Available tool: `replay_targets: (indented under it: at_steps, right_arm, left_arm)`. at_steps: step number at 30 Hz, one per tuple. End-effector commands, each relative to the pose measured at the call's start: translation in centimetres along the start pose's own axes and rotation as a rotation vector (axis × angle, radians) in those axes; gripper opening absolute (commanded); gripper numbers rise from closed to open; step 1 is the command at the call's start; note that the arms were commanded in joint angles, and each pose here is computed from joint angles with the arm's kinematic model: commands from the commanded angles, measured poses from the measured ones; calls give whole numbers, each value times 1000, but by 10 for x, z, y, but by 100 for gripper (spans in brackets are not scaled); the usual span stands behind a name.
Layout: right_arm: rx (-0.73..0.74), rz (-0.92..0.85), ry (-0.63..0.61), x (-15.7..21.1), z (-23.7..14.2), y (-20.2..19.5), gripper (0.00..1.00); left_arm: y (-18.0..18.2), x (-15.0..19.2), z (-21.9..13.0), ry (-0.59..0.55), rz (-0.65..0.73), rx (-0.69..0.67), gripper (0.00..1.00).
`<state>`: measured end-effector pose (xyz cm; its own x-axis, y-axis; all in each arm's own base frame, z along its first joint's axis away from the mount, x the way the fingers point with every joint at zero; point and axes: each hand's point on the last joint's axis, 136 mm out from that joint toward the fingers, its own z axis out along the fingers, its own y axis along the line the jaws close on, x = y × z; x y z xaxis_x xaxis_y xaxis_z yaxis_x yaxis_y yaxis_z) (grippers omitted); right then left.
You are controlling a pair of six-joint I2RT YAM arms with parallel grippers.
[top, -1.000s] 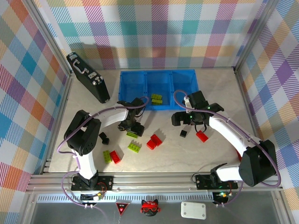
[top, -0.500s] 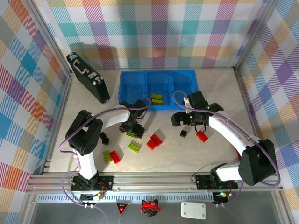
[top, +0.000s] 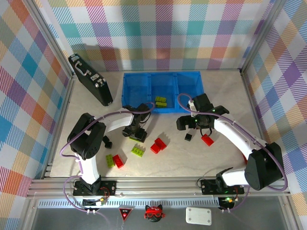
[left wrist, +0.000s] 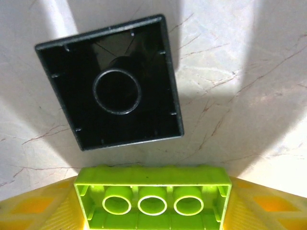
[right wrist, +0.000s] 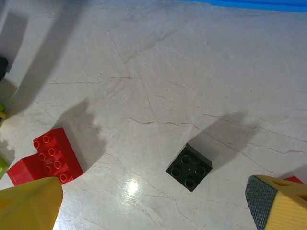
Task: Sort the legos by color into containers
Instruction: Pick up the lego from the center of the table.
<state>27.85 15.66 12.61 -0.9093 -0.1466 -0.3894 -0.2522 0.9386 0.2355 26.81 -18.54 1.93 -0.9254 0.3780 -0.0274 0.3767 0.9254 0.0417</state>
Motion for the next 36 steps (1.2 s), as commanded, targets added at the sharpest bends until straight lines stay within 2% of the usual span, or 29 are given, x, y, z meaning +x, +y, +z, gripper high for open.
replay_targets:
  at_steps: [1, 6, 9, 15, 29, 36]
  right_arm:
    - [5, -7, -10, -4, -6, 0, 99]
    - [9, -5, -20, -5, -9, -1, 99]
    - [25, -1, -36, -6, -13, -3, 99]
    - [88, 17, -87, -8, -28, -14, 99]
    - [122, 58, -128, 4, -49, -22, 99]
    - [117, 69, -127, 9, -51, -22, 99]
  left_arm:
    - [2, 8, -4, 4, -2, -16, 64]
    - [-2, 6, -18, -36, -10, 7, 57]
    - [-9, 1, -32, -72, -6, 38, 57]
    - [-24, -28, -72, -190, -16, 75, 56]
    - [-62, -154, -158, -524, -90, 151, 54]
    - [-71, -217, -176, -666, -119, 138, 53]
